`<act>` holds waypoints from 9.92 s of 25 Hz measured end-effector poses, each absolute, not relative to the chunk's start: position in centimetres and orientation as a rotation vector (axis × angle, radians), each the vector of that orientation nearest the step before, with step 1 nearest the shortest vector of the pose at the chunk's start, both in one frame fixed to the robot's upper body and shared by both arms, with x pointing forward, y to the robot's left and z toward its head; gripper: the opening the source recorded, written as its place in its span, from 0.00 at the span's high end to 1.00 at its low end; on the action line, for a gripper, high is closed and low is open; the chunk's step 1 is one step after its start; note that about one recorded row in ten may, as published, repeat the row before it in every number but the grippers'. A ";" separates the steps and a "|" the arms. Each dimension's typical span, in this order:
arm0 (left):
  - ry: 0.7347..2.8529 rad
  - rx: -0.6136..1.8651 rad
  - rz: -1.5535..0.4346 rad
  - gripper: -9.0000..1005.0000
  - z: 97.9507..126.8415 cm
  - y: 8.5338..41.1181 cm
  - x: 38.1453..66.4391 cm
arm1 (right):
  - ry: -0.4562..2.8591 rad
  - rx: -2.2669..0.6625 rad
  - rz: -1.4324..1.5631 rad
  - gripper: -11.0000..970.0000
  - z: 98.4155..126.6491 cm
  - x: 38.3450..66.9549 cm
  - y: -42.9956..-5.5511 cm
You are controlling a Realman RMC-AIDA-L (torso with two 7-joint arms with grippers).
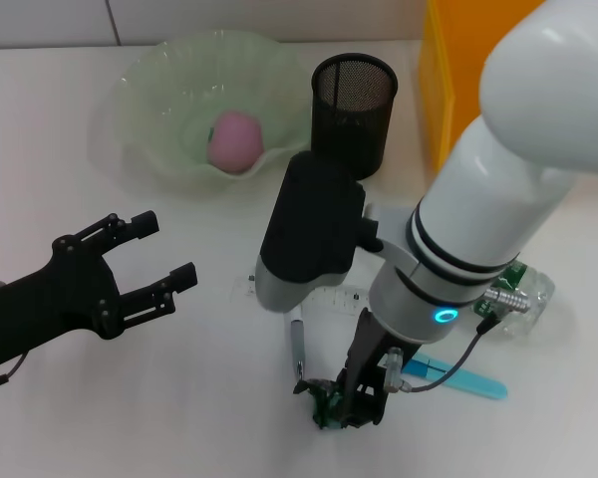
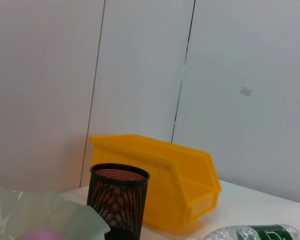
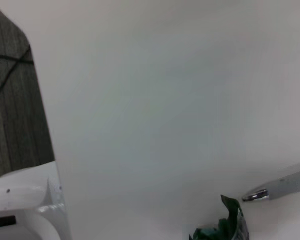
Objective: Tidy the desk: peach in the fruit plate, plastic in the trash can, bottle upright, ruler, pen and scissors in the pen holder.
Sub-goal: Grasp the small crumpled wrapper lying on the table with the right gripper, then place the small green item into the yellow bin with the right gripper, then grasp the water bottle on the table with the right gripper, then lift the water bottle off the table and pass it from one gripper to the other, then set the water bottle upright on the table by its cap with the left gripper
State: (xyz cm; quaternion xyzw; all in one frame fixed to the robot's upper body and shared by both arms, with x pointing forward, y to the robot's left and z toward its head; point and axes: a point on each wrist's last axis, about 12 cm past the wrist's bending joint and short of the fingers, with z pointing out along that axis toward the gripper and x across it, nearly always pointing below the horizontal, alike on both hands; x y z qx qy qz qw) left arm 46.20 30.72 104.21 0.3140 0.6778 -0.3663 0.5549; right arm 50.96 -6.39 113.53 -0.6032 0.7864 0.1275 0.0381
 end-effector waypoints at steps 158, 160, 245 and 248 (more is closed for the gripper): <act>1.177 0.538 -1.524 0.28 109.5 21.8 49.8 | 1.533 -1.113 1.305 0.20 113.0 52.0 -22.4; 1.174 0.543 -1.527 0.28 109.6 21.6 50.0 | 1.533 -1.113 1.310 0.20 113.0 52.2 -22.3; 1.452 0.560 -0.547 0.56 106.6 30.3 52.7 | 1.646 -0.831 1.216 0.13 110.5 50.5 -27.7; 1.451 0.562 -0.535 0.56 106.5 30.2 52.8 | 1.646 -0.831 1.222 0.13 110.4 50.5 -27.6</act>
